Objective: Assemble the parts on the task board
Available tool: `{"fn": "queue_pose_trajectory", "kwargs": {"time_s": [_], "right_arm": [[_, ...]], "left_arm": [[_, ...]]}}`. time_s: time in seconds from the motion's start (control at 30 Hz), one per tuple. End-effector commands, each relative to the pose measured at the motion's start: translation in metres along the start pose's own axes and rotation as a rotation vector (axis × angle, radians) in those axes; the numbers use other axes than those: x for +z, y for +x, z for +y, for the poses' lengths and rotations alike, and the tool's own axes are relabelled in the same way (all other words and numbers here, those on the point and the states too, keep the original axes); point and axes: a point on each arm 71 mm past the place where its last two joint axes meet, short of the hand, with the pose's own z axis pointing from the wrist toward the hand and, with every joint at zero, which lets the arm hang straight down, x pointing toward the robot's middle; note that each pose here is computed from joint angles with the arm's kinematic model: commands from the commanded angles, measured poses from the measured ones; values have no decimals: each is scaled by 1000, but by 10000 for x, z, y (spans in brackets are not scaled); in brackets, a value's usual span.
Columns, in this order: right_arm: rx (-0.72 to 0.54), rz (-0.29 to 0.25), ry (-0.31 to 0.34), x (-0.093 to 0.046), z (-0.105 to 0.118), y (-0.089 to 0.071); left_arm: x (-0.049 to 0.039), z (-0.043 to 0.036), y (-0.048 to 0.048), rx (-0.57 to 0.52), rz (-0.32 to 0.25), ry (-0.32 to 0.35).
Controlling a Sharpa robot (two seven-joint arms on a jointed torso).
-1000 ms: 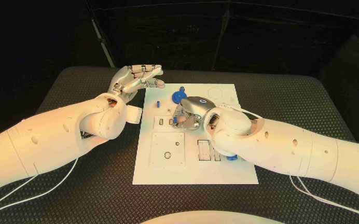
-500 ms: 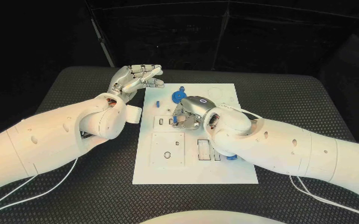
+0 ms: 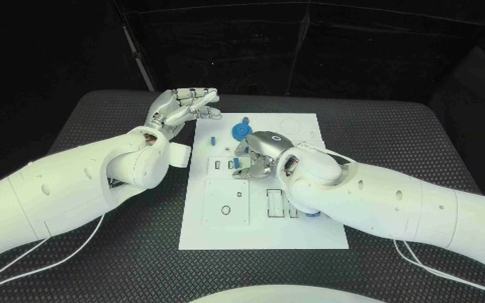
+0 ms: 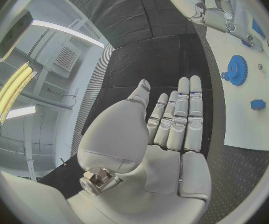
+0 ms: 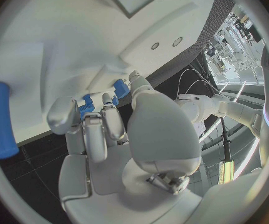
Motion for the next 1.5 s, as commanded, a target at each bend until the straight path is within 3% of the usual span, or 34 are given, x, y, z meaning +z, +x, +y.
{"fn": "queue_pose_trajectory", "kwargs": {"time_s": [0.03, 0.17, 0.4, 0.63, 0.77, 0.9, 1.1, 1.23, 1.5], "right_arm": [[57, -70, -53, -30, 20, -59], [115, -68, -142, -121, 56, -90], [173, -79, -226, -324, 72, -188], [309, -162, -277, -464, 21, -472], [411, -214, -239, -491, -145, -730], [487, -254, -164, -516, -435, -1040], [508, -296, -94, -548, -736, -1391], [506, -308, -51, -556, -869, -1500], [497, -295, 1, -552, -979, -1544]], "left_arm": [[5, -7, 5, -1, 10, 1], [3, 4, -10, 18, 20, -10], [-1, 28, -45, 57, 44, -35], [-11, 93, -63, 179, 106, -115], [-33, 147, -59, 298, 154, -195], [-62, 213, -37, 473, 228, -320], [-37, 263, 40, 711, 313, -499], [29, 276, 102, 858, 342, -583], [151, 313, 197, 1033, 358, -626]]}}
